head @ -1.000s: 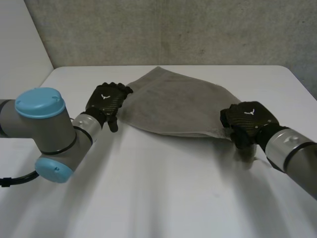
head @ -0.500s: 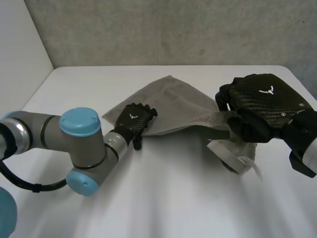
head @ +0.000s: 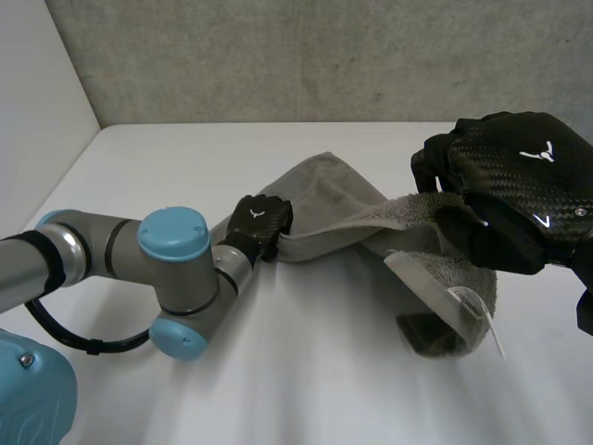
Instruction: Fold the towel.
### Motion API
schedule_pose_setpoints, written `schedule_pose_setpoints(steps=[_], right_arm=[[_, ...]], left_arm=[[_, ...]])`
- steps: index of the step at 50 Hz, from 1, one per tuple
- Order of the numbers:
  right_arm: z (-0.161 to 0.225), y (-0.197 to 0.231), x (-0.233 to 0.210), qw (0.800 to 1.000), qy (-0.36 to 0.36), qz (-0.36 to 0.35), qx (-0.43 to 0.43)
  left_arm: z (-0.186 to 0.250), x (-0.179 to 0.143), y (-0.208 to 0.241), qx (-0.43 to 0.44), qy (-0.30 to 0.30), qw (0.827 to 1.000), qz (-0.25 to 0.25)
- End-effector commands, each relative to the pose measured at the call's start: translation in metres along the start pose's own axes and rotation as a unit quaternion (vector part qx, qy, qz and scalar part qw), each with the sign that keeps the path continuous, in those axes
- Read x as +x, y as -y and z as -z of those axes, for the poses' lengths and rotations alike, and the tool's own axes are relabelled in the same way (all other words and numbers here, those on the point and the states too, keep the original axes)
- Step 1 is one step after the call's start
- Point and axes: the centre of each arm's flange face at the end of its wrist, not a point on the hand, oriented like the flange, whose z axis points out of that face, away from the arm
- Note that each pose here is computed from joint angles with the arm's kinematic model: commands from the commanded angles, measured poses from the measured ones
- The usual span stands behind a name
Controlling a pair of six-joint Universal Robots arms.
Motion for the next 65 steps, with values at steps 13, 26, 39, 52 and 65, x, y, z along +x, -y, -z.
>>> schedule_pose_setpoints(steps=[13, 26, 39, 52, 65], right_arm=[[-0.048, -0.014, 0.063, 0.999, -0.035, -0.017, -0.032], [-0.073, -0.008, 0.086, 0.998, -0.04, -0.021, -0.037], [-0.124, -0.089, 0.106, 0.982, -0.011, -0.01, -0.189], [-0.215, -0.079, 0.128, 0.982, -0.113, 0.149, -0.033], [-0.195, 0.02, 0.132, 0.941, -0.189, 0.182, 0.213]], left_arm=[[0.058, -0.101, 0.155, 0.149, 0.133, 0.98, -0.022], [0.135, -0.084, 0.215, 0.225, 0.139, 0.964, -0.04], [0.073, -0.095, 0.106, 0.013, 0.133, 0.986, -0.102], [-0.008, -0.153, 0.17, 0.136, 0.222, 0.949, -0.179], [0.049, -0.154, 0.306, 0.42, 0.253, 0.857, -0.157]])
